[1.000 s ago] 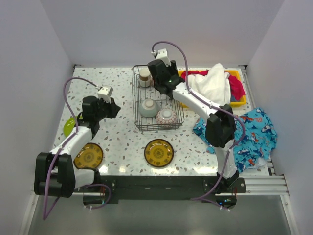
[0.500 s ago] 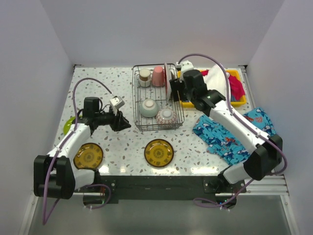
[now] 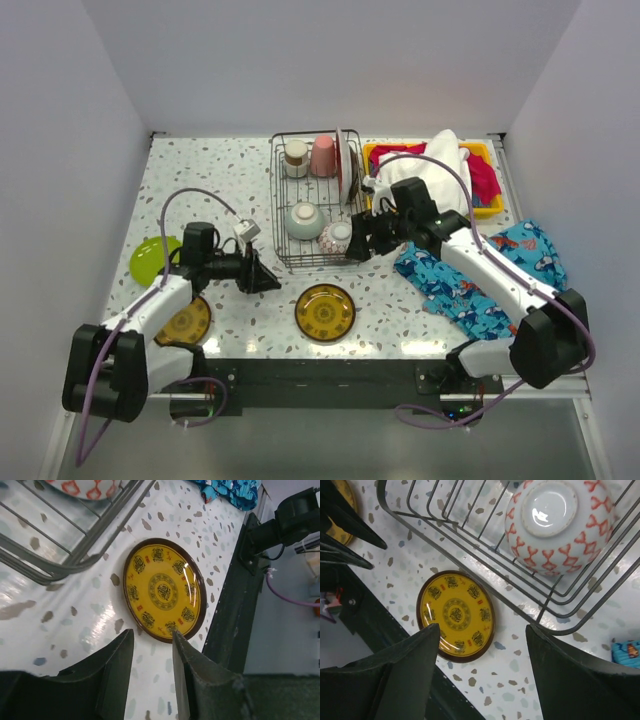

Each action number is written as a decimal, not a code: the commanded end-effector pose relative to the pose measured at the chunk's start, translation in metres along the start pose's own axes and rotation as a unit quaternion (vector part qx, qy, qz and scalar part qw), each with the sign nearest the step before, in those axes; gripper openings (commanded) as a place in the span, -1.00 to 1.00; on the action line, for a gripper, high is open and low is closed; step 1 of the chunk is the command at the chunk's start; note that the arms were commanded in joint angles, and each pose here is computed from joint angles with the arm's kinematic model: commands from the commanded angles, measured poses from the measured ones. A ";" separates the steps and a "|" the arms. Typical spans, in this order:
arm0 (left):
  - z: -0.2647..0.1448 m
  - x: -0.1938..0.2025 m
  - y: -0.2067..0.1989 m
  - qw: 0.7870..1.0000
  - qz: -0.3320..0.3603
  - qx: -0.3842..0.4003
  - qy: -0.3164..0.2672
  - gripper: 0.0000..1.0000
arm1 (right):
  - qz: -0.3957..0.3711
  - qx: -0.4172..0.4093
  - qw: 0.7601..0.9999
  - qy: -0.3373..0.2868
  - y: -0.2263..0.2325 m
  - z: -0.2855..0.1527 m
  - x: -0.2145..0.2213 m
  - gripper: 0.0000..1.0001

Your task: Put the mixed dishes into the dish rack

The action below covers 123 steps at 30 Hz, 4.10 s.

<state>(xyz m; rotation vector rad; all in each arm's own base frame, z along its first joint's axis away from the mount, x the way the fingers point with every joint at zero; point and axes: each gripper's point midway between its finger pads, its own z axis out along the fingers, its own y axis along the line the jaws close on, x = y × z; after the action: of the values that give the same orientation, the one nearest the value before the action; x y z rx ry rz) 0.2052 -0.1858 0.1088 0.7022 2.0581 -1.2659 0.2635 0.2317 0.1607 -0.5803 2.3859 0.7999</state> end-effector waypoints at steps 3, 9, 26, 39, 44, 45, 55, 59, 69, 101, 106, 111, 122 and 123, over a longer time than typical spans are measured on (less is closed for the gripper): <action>0.022 0.020 0.011 0.986 -0.163 -0.031 -0.002 -0.16 | 0.045 -0.038 0.998 0.018 0.015 -0.009 0.020 0.47; 0.036 0.040 0.016 0.977 -0.210 -0.030 -0.025 -0.15 | 0.049 -0.005 0.999 0.017 -0.005 -0.020 0.030 0.48; 0.069 0.072 0.028 0.953 -0.293 -0.078 0.027 -0.31 | 0.040 0.030 0.998 -0.029 -0.028 -0.041 0.027 0.50; 0.056 0.081 0.022 0.955 -0.274 -0.113 0.035 -1.00 | 0.037 0.021 0.998 -0.036 -0.027 -0.038 0.031 0.49; 0.045 0.073 0.015 0.966 -0.219 -0.118 0.066 -1.00 | -0.006 -0.062 0.997 -0.047 0.002 -0.041 0.009 0.47; 0.045 0.061 0.014 0.971 -0.199 -0.116 0.063 -1.00 | -0.010 -0.084 0.996 -0.043 0.008 -0.039 0.007 0.47; 0.015 -0.032 -0.042 0.997 0.067 -0.038 0.000 -1.00 | -0.158 -0.198 0.967 -0.012 0.067 -0.025 -0.002 0.47; 0.007 -0.059 -0.065 0.991 0.133 -0.005 -0.006 -1.00 | -0.189 -0.214 0.958 -0.015 0.083 -0.019 -0.012 0.48; -0.004 -0.109 -0.069 0.982 0.173 -0.025 -0.075 -1.00 | -0.183 -0.231 0.956 -0.008 0.094 0.001 -0.040 0.00; -0.194 -0.249 0.038 0.779 0.199 -0.528 -0.275 0.29 | -0.121 0.128 0.957 -0.232 0.040 0.038 -0.249 -1.00; -0.191 -0.240 0.028 0.785 0.208 -0.509 -0.285 0.30 | -0.077 0.378 0.884 -0.262 -0.010 0.031 -0.263 -1.00; -0.186 -0.232 0.024 0.798 0.192 -0.491 -0.292 0.29 | -0.035 0.452 0.850 -0.268 -0.027 0.024 -0.254 -1.00; -0.185 -0.220 0.031 0.799 0.185 -0.499 -0.281 0.29 | -0.020 0.507 0.824 -0.254 -0.044 0.025 -0.235 -1.00; -0.184 -0.219 0.032 0.801 0.184 -0.497 -0.279 0.30 | -0.022 0.505 0.826 -0.248 -0.045 0.029 -0.233 -1.00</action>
<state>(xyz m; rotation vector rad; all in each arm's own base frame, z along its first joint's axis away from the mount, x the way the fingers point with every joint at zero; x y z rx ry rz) 0.3353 -0.0352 0.3091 0.1732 1.6582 -0.0367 0.4738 0.2790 0.2432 -0.0817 1.9727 -0.3427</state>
